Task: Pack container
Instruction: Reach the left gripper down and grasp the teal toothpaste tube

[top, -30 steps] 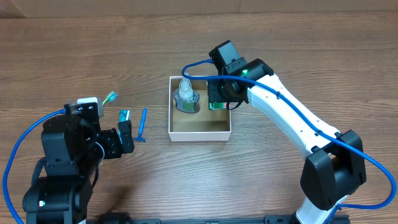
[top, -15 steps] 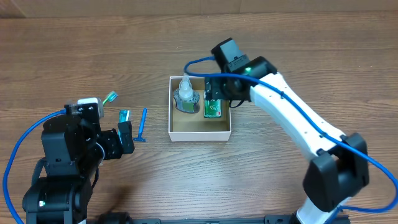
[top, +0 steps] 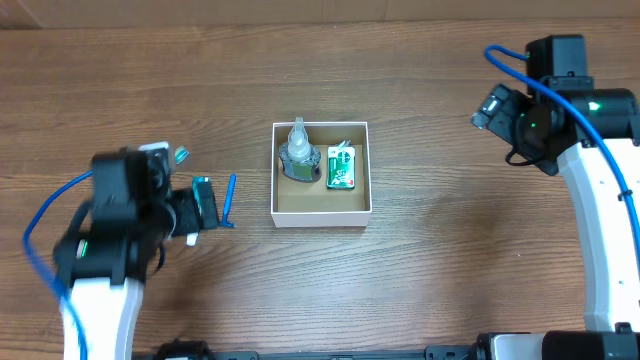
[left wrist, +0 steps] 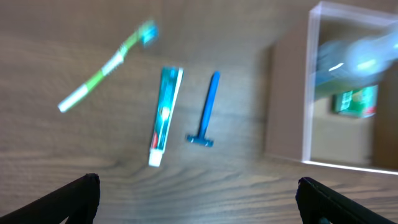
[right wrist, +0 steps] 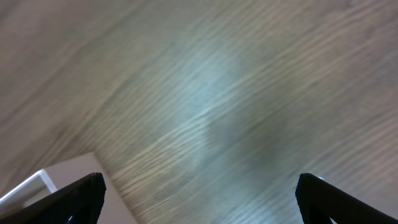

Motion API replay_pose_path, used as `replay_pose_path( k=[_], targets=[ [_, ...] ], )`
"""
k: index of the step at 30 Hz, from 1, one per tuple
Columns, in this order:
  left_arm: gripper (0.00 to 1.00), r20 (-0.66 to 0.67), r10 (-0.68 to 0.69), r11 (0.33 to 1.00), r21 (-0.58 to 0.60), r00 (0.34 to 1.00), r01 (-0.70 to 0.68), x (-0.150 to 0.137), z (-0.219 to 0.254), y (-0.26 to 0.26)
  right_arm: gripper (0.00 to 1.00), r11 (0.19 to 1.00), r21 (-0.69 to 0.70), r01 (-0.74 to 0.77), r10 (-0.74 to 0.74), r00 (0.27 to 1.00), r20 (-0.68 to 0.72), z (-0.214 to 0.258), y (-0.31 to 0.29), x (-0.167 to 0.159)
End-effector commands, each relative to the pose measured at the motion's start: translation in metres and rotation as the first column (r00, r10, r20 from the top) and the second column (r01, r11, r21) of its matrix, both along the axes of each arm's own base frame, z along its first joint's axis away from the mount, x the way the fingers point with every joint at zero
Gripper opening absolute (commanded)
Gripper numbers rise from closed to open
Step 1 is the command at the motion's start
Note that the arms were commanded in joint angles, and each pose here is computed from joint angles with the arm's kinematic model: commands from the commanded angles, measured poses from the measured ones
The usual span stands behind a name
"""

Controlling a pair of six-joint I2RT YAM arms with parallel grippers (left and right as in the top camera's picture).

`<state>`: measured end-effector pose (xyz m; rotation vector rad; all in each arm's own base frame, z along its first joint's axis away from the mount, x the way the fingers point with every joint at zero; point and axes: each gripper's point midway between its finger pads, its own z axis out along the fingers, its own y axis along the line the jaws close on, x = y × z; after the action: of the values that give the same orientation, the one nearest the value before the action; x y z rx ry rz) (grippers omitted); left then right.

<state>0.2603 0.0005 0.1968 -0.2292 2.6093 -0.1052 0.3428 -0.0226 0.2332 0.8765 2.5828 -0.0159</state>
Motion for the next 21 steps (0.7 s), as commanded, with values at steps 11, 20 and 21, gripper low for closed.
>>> replay_pose_path(
  k=[11,20,21],
  targets=[
    [1.00,-0.382,0.042,0.999,0.032,0.923,-0.033,0.040,-0.122,0.011,1.00,0.999,-0.007,-0.031,0.031,0.998,-0.053,-0.009,-0.004,-0.007],
    [1.00,-0.374,0.030,0.997,0.078,0.927,-0.001,0.049,-0.131,0.019,1.00,0.991,-0.022,-0.129,0.127,0.988,-0.085,-0.011,-0.002,-0.010],
    [1.00,-0.368,0.011,0.998,0.067,0.930,0.014,0.050,-0.131,0.016,1.00,0.991,-0.022,-0.129,0.127,0.988,-0.085,-0.011,-0.002,-0.010]
  ],
)
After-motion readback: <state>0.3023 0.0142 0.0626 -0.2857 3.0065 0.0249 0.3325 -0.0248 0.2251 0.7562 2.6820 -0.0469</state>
